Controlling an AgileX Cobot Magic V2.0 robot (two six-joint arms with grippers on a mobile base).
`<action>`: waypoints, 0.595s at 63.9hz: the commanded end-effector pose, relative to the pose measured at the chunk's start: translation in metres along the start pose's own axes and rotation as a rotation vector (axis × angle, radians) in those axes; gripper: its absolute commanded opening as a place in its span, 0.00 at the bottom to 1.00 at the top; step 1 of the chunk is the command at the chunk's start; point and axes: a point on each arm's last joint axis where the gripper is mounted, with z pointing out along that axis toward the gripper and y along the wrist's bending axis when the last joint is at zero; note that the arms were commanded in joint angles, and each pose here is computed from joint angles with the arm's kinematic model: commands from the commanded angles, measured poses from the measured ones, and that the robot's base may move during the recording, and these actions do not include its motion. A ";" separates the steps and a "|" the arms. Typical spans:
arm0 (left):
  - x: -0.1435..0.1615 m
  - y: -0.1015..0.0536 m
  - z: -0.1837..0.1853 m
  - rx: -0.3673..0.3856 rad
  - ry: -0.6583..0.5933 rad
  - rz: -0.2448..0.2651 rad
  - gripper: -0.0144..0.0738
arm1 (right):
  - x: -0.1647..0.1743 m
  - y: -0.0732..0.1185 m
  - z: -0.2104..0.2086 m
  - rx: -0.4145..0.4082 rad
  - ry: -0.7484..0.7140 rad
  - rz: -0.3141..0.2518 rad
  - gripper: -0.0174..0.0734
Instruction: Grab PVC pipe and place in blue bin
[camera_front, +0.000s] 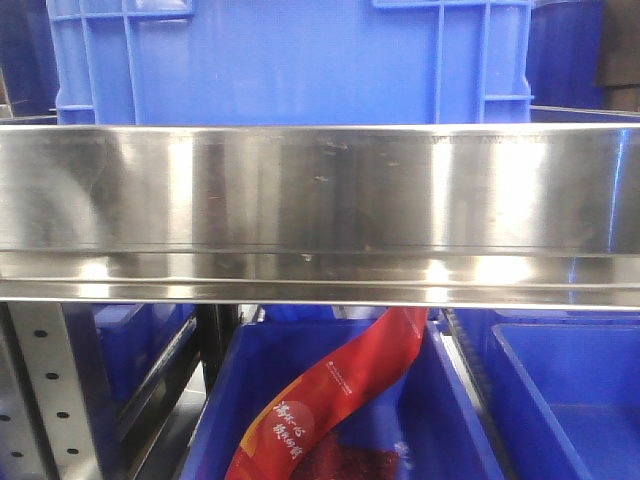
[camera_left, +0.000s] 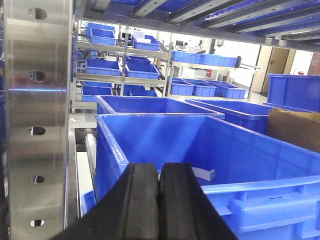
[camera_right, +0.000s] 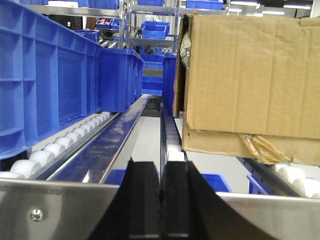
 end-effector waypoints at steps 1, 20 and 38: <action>-0.003 0.001 -0.002 -0.005 -0.031 -0.010 0.04 | 0.001 0.000 0.000 0.003 0.002 -0.001 0.01; -0.003 0.001 -0.002 -0.005 -0.031 -0.010 0.04 | 0.001 0.000 0.000 0.003 0.000 -0.001 0.01; -0.003 0.001 -0.002 -0.005 -0.031 -0.010 0.04 | 0.001 0.000 0.000 0.003 0.000 -0.001 0.01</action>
